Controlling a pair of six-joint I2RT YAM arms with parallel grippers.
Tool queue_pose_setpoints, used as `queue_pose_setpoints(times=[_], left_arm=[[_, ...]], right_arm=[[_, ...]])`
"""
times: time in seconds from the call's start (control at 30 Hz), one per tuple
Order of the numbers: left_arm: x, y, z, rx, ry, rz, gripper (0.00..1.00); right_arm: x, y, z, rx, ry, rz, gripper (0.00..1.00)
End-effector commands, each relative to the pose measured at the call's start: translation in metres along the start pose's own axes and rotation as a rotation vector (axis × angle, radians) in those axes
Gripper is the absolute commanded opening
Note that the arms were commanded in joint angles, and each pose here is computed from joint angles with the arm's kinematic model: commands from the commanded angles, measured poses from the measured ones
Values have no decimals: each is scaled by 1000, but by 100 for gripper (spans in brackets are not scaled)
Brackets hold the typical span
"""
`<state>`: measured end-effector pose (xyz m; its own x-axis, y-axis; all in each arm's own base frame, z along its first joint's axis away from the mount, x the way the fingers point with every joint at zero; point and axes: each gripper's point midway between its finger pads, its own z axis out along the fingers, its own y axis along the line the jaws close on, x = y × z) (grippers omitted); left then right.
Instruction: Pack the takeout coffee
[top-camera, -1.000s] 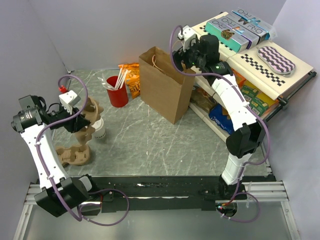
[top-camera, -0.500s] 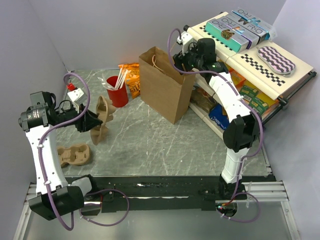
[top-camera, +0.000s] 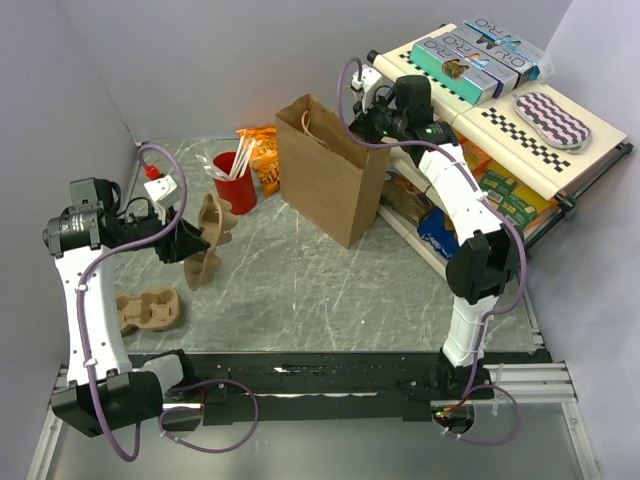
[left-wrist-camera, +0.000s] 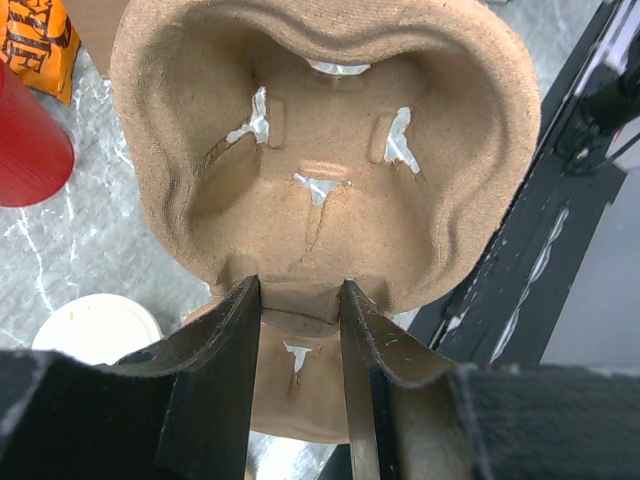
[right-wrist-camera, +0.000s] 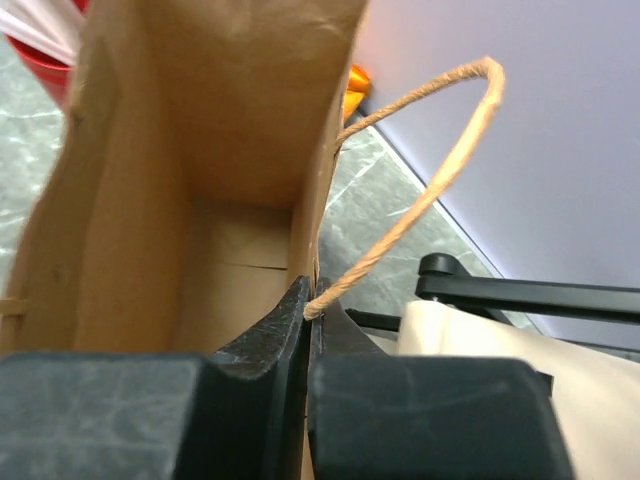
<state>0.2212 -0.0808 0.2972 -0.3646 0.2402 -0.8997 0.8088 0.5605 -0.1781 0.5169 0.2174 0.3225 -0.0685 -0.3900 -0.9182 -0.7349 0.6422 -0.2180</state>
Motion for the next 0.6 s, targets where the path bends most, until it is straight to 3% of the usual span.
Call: queue_pose_setpoints(times=[0.0, 0.17, 0.4, 0.57], left_arm=[[-16, 0, -6, -44, 5, 161, 1], [-24, 11, -10, -99, 29, 258, 1], [-55, 17, -23, -174, 15, 446, 1], [-65, 21, -25, -191, 3, 487, 1]], right_arm=[[-21, 17, -7, -64, -45, -55, 0], [-30, 39, -17, -121, -62, -76, 0], [-42, 80, -37, -183, -92, -222, 0], [-53, 99, -46, -207, -107, -268, 0]])
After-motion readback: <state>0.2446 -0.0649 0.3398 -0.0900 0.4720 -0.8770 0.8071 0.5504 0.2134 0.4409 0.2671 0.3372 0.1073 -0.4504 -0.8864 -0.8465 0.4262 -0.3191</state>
